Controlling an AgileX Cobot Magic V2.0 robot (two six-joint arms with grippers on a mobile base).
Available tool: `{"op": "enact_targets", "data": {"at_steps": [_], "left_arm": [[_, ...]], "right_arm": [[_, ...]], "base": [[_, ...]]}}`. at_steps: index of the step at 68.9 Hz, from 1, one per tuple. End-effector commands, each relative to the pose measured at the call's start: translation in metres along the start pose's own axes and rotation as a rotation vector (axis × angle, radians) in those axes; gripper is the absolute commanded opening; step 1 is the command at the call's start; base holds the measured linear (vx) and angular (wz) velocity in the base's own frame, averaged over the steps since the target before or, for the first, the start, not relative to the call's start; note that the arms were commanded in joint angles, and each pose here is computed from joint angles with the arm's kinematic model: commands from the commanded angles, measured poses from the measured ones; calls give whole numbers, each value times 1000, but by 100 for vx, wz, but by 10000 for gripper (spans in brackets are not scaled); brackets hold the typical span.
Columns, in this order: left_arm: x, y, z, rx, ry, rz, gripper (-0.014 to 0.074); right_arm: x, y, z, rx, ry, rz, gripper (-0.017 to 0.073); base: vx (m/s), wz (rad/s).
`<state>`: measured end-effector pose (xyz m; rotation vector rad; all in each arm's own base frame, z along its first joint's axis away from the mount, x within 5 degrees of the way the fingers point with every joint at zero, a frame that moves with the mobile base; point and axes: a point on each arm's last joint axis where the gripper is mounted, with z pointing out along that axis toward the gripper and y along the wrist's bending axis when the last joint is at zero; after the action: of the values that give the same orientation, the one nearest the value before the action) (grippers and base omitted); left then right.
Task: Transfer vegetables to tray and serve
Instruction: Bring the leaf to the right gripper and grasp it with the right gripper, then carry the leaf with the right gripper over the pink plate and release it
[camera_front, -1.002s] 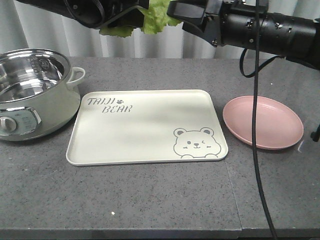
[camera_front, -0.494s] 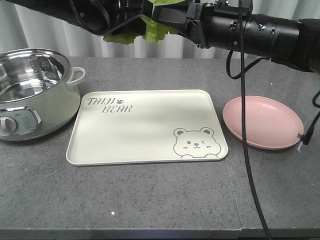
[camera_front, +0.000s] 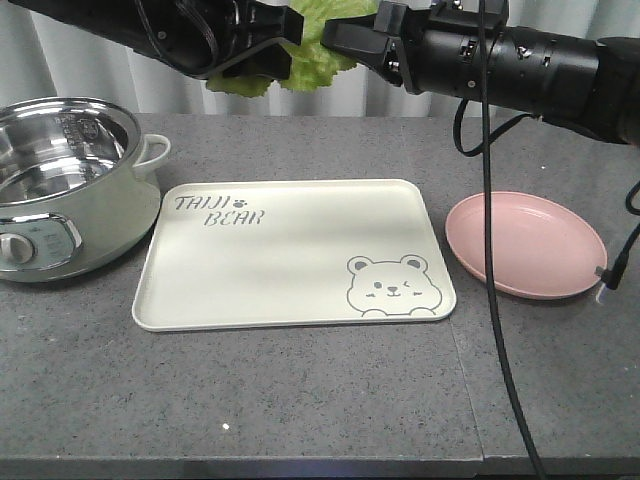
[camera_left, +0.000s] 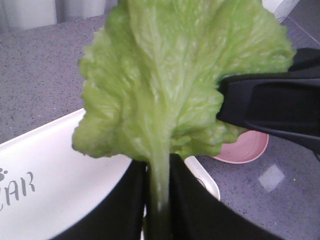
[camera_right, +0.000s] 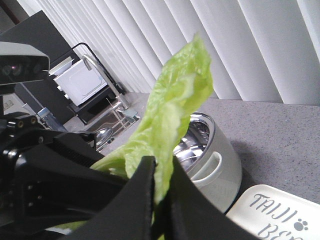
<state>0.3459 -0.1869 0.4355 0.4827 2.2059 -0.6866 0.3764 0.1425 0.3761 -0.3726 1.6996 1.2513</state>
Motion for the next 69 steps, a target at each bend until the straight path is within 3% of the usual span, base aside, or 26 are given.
{"op": "enact_targets", "data": {"at_steps": [1,13,19,31,40,49,58,69], "left_arm": [[-14,-16,-31,43,-127,8,213],[-15,-19,-42,33,-146,26,405],[-16,-20,-52,-4,-162,58,446],[-14,-18,-71,-93,-151,117,449],[-10,-15,-78,-149,-113,150,449],[-8,-13,-78,-173,-87,160,449],[-8,-13,-78,-175,-87,161,449],[-8,-13,-78,-175,-87,161,449]], "right_arm": [[-25,23,-10,-48,-117,-7,-7],[-35,10,-24,5,-154,-2,-5],[-46,4,-41,30,-187,4,-5],[-64,-9,-87,80,-193,-2,-4],[-66,-30,-124,205,-131,42,-4],[-61,-50,-153,358,-37,91,-4],[-53,-63,-171,486,52,100,-4],[-42,-76,-173,554,145,125,-4]], "base": [[0,0],[0,0],[0,0],[0,0],[0,0],[0,0],[0,0],[0,0]]}}
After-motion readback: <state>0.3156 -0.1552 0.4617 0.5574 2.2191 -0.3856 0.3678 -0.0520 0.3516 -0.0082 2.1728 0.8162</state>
